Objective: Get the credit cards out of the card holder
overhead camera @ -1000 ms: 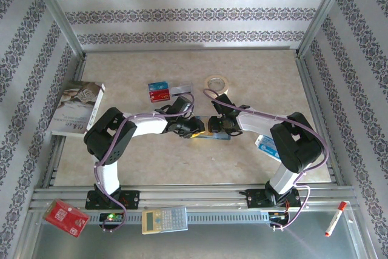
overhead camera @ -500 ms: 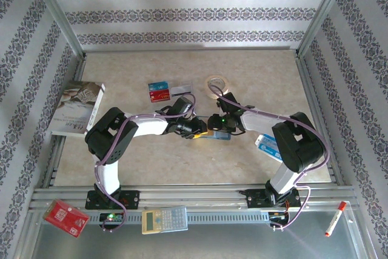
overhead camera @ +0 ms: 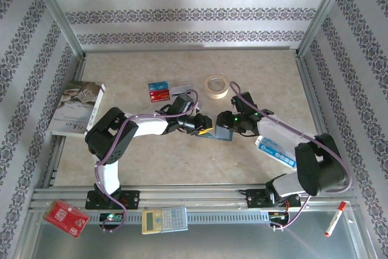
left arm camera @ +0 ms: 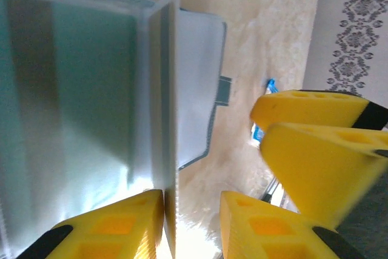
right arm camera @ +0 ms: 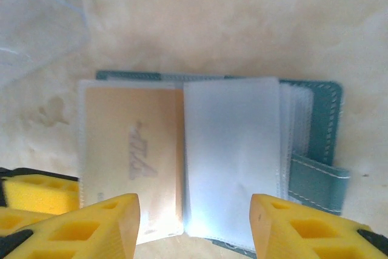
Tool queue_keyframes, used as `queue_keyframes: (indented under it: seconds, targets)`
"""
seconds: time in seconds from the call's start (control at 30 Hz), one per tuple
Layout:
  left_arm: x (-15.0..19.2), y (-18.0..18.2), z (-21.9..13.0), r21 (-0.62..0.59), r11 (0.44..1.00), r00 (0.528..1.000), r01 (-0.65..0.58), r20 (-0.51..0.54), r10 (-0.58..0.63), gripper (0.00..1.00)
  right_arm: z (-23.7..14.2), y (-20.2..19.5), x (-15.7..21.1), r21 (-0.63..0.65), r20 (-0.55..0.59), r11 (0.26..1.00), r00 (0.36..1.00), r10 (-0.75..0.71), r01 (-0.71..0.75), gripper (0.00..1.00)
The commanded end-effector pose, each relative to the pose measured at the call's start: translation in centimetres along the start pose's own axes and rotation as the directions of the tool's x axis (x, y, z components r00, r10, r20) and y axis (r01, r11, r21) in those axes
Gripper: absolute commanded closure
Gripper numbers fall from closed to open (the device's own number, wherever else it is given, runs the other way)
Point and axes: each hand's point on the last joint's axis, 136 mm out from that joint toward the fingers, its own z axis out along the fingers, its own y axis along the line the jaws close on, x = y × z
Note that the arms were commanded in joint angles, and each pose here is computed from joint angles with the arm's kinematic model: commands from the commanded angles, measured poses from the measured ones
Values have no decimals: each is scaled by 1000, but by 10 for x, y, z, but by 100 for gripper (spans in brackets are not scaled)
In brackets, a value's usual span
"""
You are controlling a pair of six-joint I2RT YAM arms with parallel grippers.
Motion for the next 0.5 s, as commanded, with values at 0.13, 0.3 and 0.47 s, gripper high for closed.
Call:
queue_keyframes:
  seconds: [0.13,0.3,0.47]
  targets:
    - [0,-43,21,106,991,996,-78,-33,82,68,-31,-32,-14,54,147,992,984,102,-111,46]
    - [8,-29,34,84,995,996,-45,-79,52,68,-42,-37,-18,54,194,992,976,103,-115,48]
    - [2,-25,22,32,997,997,-71,-39,72,69,-39,-28,-15,12,166,997,983,78,-81,52]
